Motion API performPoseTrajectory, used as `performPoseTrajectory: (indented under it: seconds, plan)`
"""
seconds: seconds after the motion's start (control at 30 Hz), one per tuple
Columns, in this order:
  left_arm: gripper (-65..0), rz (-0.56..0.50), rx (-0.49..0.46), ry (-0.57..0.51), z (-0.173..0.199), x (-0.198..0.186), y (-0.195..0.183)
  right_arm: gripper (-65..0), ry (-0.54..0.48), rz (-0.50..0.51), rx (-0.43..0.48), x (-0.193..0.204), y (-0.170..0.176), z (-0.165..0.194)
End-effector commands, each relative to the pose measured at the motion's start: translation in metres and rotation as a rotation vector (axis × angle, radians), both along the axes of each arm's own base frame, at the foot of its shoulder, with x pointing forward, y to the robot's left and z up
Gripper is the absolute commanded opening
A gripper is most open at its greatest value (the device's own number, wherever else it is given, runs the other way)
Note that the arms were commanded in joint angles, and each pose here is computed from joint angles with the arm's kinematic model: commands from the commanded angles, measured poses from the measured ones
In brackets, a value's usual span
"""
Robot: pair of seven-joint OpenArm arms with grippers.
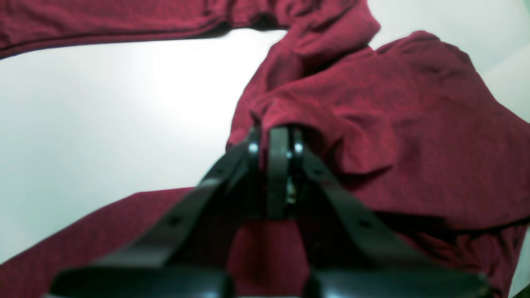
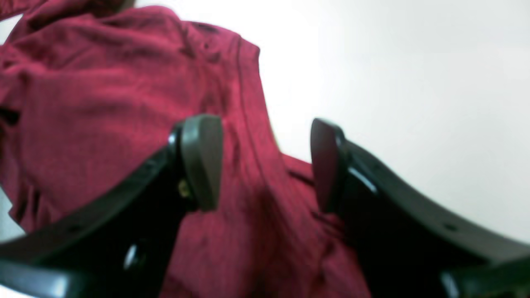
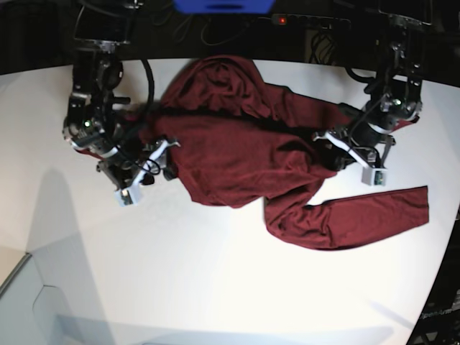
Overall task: Layout the t-shirt on the table in an organized manner, then fold the t-shirt properly
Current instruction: 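Hold the shirt with both grippers and smooth the body flat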
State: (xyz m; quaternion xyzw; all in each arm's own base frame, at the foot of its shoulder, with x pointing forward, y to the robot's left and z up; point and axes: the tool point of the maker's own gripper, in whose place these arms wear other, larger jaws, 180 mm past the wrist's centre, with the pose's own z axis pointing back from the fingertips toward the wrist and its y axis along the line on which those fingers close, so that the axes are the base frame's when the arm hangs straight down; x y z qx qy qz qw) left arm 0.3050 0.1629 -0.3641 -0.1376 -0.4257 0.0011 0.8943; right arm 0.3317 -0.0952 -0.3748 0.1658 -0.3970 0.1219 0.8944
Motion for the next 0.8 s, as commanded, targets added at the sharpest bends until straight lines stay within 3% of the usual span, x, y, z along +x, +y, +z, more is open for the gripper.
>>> performPoseTrajectory:
  seconds: [0.0,0.53,0.63,0.77]
  plan:
    - [-64.8,0.002,0.001,-0.048,0.013,0.008,0.002,-31.0,-0.053,0.010,0.025,0.015,0.006,0.015]
    - [-64.8,0.002,0.001,-0.052,0.014,0.009,0.002,-32.7,0.101,0.024,0.065,0.007,0.016,-0.035]
    - [-64.8,0.003,0.000,-0.055,0.015,0.010,0.002,-40.6,0.101,0.024,0.065,0.007,0.016,-0.035]
    - [-64.8,0.005,0.000,-0.054,0.014,0.010,0.002,-60.3,0.095,0.028,0.065,0.009,0.017,-0.033]
